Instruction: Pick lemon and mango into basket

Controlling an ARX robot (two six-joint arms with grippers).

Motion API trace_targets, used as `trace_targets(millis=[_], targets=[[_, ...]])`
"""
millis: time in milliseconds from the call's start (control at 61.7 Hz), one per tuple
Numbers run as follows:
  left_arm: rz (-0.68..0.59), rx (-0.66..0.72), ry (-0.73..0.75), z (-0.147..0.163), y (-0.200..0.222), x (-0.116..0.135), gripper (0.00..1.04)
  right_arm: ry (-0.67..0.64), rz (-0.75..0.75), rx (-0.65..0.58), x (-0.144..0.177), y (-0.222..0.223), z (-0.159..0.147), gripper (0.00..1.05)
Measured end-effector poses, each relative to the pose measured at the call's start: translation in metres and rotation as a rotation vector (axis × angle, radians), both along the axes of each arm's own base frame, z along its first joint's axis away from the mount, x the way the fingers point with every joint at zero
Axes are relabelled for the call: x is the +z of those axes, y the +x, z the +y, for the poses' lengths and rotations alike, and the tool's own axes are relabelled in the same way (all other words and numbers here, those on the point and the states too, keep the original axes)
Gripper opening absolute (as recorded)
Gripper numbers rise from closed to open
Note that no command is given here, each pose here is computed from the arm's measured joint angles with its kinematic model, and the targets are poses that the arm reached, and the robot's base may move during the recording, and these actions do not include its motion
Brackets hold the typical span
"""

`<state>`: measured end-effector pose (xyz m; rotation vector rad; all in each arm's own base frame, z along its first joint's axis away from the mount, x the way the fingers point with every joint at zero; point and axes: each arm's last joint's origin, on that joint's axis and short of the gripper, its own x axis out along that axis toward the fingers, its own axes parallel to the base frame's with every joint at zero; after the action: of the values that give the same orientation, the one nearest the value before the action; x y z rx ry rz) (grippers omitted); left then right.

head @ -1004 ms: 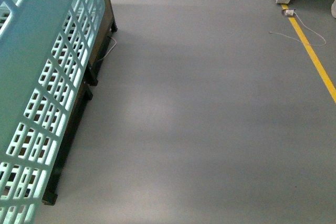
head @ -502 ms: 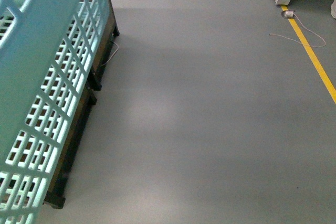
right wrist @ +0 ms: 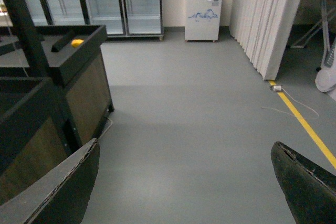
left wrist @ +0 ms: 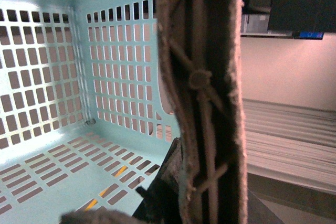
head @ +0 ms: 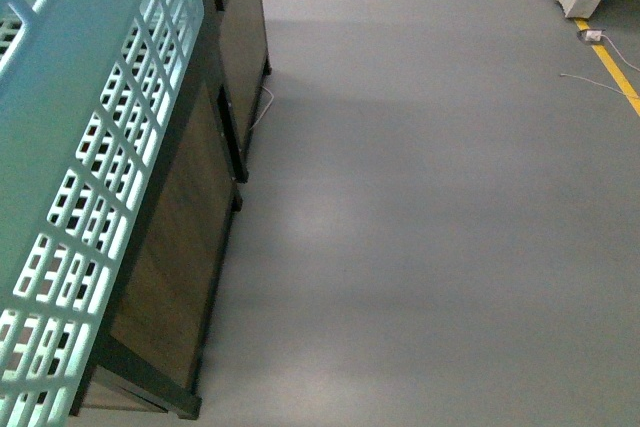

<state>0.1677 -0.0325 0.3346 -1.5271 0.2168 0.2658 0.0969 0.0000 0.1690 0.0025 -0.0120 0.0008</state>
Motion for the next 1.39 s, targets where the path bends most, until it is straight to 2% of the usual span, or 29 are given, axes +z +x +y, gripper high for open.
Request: trace_targets(millis=[1393], targets=[[0.0,0.002,-0.001,0.0003,-0.0002,0.0001,0.06,0.0,0.0,0.0,0.0,0.0,0.0,0.96]])
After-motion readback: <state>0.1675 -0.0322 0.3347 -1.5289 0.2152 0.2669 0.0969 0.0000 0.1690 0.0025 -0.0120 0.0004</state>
